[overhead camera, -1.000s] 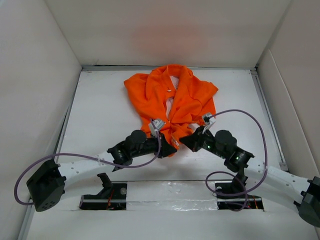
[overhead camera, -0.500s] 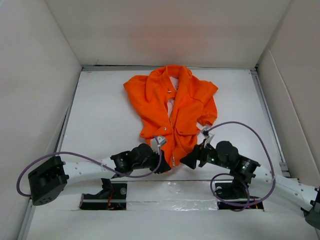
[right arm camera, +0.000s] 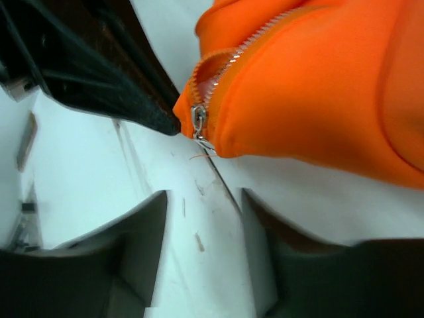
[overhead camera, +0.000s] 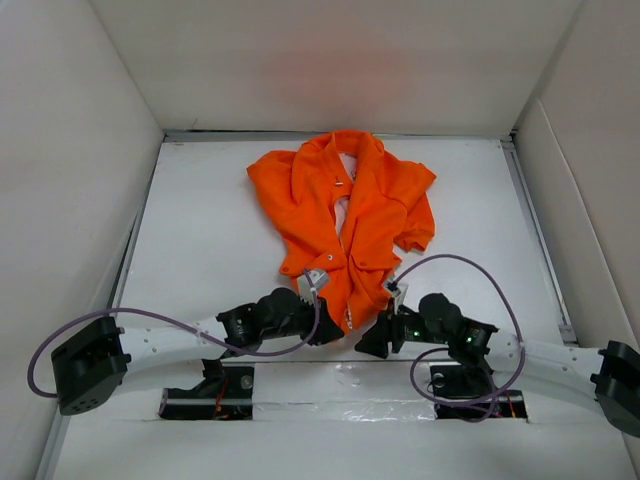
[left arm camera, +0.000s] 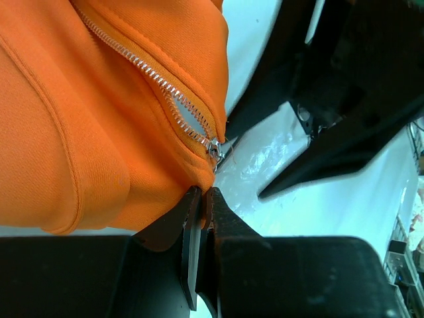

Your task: Zip up the jacket

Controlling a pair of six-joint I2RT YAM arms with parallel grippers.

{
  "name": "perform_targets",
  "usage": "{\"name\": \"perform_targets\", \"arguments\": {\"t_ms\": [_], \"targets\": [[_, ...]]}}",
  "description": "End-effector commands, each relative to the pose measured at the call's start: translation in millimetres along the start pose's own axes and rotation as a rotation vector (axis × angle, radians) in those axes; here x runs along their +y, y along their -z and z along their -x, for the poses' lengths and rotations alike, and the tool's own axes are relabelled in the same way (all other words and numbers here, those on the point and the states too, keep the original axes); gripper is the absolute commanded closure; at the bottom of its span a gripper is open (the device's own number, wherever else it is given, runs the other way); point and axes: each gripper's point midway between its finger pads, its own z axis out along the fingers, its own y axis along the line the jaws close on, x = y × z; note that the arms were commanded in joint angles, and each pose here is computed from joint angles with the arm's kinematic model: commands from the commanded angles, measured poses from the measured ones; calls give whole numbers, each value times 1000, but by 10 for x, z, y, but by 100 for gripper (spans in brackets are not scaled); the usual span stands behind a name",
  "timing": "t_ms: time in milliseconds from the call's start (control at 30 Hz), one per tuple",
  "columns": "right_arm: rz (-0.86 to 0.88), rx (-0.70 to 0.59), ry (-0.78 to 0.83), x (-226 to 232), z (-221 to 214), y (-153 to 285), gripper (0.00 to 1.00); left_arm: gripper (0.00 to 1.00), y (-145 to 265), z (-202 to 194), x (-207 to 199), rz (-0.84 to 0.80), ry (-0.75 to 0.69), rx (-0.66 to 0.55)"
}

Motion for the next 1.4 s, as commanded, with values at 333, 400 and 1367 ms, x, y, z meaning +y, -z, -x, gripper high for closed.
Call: {"name": "perform_targets", "arguments": {"t_ms": [333, 400, 1367], "targets": [[119, -172, 190, 202, 295, -92, 27, 100, 21, 58, -326, -161, 44, -24], [116, -165, 198, 201, 303, -114, 26, 100, 18, 55, -335, -166, 49, -21], [108, -136, 172, 188, 293, -194, 83, 100, 68, 63, -342, -175, 68, -38]]}}
